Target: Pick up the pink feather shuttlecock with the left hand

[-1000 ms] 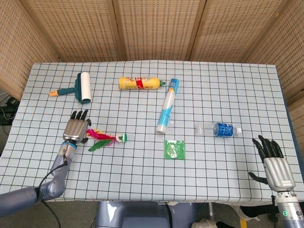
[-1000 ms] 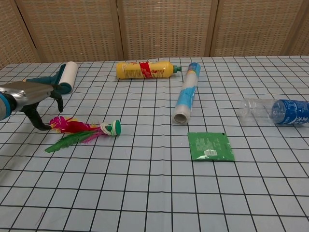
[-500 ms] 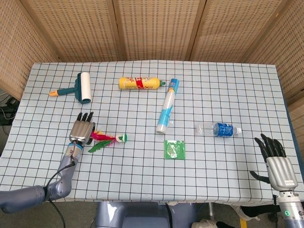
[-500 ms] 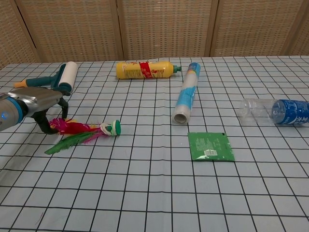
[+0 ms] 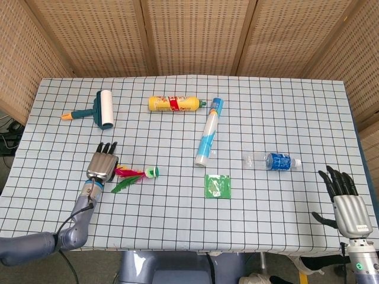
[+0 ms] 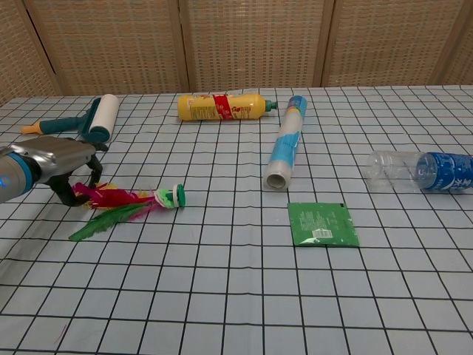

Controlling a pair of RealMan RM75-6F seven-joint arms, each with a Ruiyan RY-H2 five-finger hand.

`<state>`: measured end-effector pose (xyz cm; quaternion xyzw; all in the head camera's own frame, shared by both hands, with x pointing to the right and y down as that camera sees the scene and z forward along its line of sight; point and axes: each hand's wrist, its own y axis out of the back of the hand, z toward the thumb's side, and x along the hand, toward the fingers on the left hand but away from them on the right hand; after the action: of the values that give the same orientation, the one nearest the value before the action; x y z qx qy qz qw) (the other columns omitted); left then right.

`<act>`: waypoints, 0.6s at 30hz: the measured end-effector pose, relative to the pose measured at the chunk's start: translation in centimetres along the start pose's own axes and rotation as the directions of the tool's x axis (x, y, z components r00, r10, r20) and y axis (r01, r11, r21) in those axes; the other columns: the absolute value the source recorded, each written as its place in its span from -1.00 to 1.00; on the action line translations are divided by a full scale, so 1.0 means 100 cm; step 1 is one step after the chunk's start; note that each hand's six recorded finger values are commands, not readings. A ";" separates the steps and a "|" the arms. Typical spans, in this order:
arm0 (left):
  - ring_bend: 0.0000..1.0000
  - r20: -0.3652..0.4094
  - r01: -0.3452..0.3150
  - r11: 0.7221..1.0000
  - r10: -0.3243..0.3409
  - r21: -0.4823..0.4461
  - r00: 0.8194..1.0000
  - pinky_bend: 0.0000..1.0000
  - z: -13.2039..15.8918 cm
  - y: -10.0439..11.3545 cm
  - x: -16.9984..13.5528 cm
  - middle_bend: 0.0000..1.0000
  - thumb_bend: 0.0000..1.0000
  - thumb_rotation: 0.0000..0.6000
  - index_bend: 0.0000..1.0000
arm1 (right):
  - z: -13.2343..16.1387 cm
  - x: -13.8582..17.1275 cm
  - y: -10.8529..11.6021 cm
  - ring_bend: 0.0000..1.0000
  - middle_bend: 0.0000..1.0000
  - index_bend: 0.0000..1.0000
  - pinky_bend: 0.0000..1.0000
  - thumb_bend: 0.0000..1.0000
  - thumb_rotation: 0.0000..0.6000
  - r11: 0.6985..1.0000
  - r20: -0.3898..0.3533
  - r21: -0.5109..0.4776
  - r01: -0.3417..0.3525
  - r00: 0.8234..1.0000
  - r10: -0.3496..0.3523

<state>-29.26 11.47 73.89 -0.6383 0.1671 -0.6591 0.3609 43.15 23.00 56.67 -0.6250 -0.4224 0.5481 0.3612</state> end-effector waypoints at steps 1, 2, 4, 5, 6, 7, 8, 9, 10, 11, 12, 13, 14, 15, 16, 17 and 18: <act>-1.00 0.001 -0.001 1.000 0.001 0.000 1.000 -1.00 0.000 0.001 0.000 -1.00 -0.14 1.00 0.27 | 0.000 0.000 0.000 -1.00 -1.00 -0.91 -0.87 -0.79 1.00 1.000 0.000 -0.001 0.001 1.000 -0.001; -1.00 0.002 -0.002 1.000 0.002 0.001 1.000 -1.00 0.000 0.002 -0.001 -1.00 -0.14 1.00 0.28 | 0.000 0.000 0.001 -1.00 -1.00 -0.91 -0.87 -0.79 1.00 1.000 -0.001 -0.002 0.002 1.000 -0.002; -1.00 0.003 -0.006 1.000 0.006 0.001 1.000 -1.00 0.000 0.004 -0.002 -1.00 -0.13 1.00 0.29 | 0.000 0.000 0.001 -1.00 -1.00 -0.91 -0.87 -0.79 1.00 1.000 -0.001 -0.004 0.004 1.000 -0.004; -1.00 0.002 -0.008 1.000 0.008 0.000 1.000 -1.00 0.000 0.005 -0.002 -1.00 -0.13 1.00 0.30 | 0.000 0.000 0.002 -1.00 -1.00 -0.91 -0.87 -0.79 1.00 1.000 -0.001 -0.006 0.005 1.000 -0.005; -1.00 0.002 -0.011 1.000 0.011 -0.001 1.000 -1.00 0.000 0.006 -0.003 -1.00 -0.13 1.00 0.30 | 0.000 0.000 0.002 -1.00 -1.00 -0.91 -0.87 -0.79 1.00 1.000 -0.002 -0.006 0.005 1.000 -0.005; -1.00 0.003 -0.014 1.000 0.014 -0.002 1.000 -1.00 -0.001 0.007 -0.003 -1.00 -0.13 1.00 0.30 | -0.001 0.000 0.002 -1.00 -1.00 -0.91 -0.87 -0.79 1.00 1.000 -0.002 -0.006 0.005 1.000 -0.005; -1.00 0.003 -0.018 1.000 0.018 -0.002 1.000 -1.00 -0.001 0.009 -0.004 -1.00 -0.12 1.00 0.30 | 0.000 0.001 0.002 -1.00 -1.00 -0.91 -0.87 -0.79 1.00 1.000 -0.002 -0.007 0.006 1.000 -0.006; -1.00 0.004 -0.022 1.000 0.023 -0.001 1.000 -1.00 -0.001 0.011 -0.004 -1.00 -0.12 1.00 0.31 | 0.000 0.001 0.002 -1.00 -1.00 -0.91 -0.87 -0.79 1.00 1.000 -0.003 -0.008 0.006 1.000 -0.006; -1.00 0.005 -0.028 1.000 0.028 0.000 1.000 -1.00 -0.002 0.013 -0.005 -1.00 -0.11 1.00 0.31 | 0.000 0.001 0.002 -1.00 -1.00 -0.91 -0.87 -0.79 1.00 1.000 -0.003 -0.008 0.006 1.000 -0.006; -1.00 0.006 -0.036 0.999 0.036 0.001 0.999 -1.00 -0.002 0.017 -0.006 -1.00 -0.11 1.00 0.31 | 0.000 0.001 0.002 -1.00 -1.00 -0.91 -0.87 -0.79 1.00 1.000 -0.003 -0.008 0.006 1.000 -0.006; -1.00 0.007 -0.044 0.999 0.044 0.001 0.999 -1.00 -0.002 0.020 -0.006 -1.00 -0.10 1.00 0.32 | 0.000 0.001 0.003 -1.00 -1.00 -0.91 -0.87 -0.79 1.00 1.000 -0.003 -0.009 0.007 1.000 -0.007; -1.00 0.008 -0.052 0.999 0.052 0.002 0.999 -1.00 -0.003 0.023 -0.007 -1.00 -0.10 1.00 0.33 | 0.000 0.001 0.003 -1.00 -1.00 -0.91 -0.87 -0.79 1.00 1.000 -0.003 -0.009 0.007 1.000 -0.007; -1.00 0.010 -0.064 0.998 0.064 0.005 0.998 -1.00 -0.003 0.028 -0.008 -1.00 -0.10 1.00 0.33 | 0.000 0.001 0.003 -1.00 -1.00 -0.91 -0.87 -0.79 1.00 1.000 -0.003 -0.011 0.008 1.000 -0.008; -1.00 0.012 -0.075 0.997 0.075 0.008 0.997 -1.00 -0.004 0.033 -0.009 -1.00 -0.10 1.00 0.34 | 0.000 0.001 0.003 -1.00 -1.00 -0.91 -0.87 -0.79 1.00 1.000 -0.003 -0.012 0.009 1.000 -0.009; -1.00 0.013 -0.091 0.996 0.091 0.012 0.996 -1.00 -0.004 0.039 -0.010 -1.00 -0.10 1.00 0.34 | 0.000 0.001 0.004 -1.00 -1.00 -0.91 -0.87 -0.79 1.00 1.000 -0.004 -0.014 0.011 1.000 -0.011; -1.00 0.016 -0.113 0.993 0.112 0.017 0.994 -1.00 -0.004 0.048 -0.013 -1.00 -0.10 1.00 0.34 | 0.000 0.001 0.004 -1.00 -1.00 -0.91 -0.87 -0.79 1.00 1.000 -0.005 -0.015 0.012 1.000 -0.012; -1.00 0.021 -0.126 0.992 0.126 0.019 0.992 -1.00 -0.003 0.054 -0.015 -1.00 -0.10 1.00 0.34 | 0.000 0.001 0.004 -1.00 -1.00 -0.91 -0.87 -0.79 1.00 1.000 -0.006 -0.015 0.012 1.000 -0.013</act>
<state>-28.25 8.69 69.10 -0.6292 0.1969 -0.6304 0.4097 43.22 22.93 56.23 -0.6267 -0.4295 0.5408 0.3610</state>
